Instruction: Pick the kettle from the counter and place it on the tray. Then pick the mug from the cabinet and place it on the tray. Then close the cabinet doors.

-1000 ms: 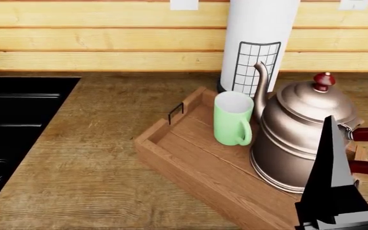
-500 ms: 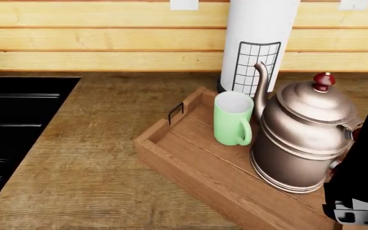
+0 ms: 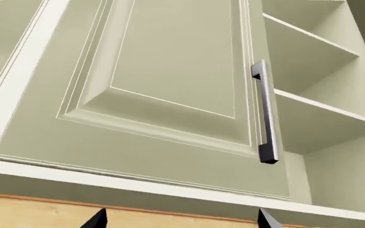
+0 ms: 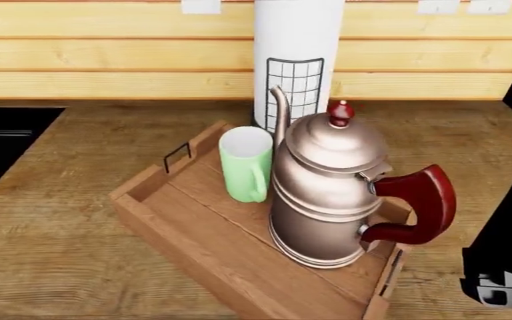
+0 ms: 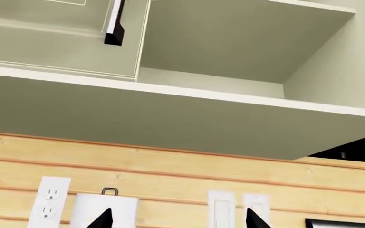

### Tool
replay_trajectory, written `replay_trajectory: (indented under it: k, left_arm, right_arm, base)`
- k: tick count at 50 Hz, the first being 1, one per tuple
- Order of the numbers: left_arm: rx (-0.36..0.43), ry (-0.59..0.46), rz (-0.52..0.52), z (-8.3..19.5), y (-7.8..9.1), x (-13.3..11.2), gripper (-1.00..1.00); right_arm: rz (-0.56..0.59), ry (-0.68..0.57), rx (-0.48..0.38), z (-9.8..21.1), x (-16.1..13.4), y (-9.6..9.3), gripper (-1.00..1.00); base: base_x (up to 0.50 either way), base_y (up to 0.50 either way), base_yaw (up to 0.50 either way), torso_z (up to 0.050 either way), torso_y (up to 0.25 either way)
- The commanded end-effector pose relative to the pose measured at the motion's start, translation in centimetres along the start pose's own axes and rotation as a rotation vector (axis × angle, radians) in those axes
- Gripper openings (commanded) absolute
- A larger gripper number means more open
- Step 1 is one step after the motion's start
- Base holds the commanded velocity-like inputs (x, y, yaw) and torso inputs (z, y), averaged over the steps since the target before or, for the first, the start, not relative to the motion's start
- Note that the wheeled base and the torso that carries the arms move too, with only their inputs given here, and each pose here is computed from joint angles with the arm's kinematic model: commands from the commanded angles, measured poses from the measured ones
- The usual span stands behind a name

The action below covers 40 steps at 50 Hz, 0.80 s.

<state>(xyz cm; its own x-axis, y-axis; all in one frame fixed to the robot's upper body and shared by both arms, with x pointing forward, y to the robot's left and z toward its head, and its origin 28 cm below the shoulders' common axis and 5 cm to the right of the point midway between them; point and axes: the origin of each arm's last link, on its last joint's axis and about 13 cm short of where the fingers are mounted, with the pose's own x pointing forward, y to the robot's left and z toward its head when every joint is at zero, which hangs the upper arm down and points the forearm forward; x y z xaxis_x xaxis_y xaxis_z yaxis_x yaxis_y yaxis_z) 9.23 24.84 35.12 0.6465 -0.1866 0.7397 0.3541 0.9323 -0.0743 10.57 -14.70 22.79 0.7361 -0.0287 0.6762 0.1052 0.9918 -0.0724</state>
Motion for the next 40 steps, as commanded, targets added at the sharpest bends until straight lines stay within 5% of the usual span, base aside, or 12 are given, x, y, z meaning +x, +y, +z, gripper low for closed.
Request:
replay_trajectory:
  k: [1, 40]
  left_arm:
    - [0.022, 0.017, 0.043, -0.73, 0.4, -2.36, 1.0]
    - [0.03, -0.004, 0.054, -0.35, 0.29, -2.68, 1.0]
  right_arm:
    - [0.01, -0.013, 0.001, 0.11, 0.28, -0.05, 1.0]
    - [0.009, -0.024, -0.003, 0.2, 0.61, -0.08, 1.0]
  base:
    - [0.0, -0.5, 0.0, 0.0, 0.0]
    - [0.0, -0.5, 0.0, 0.0, 0.0]
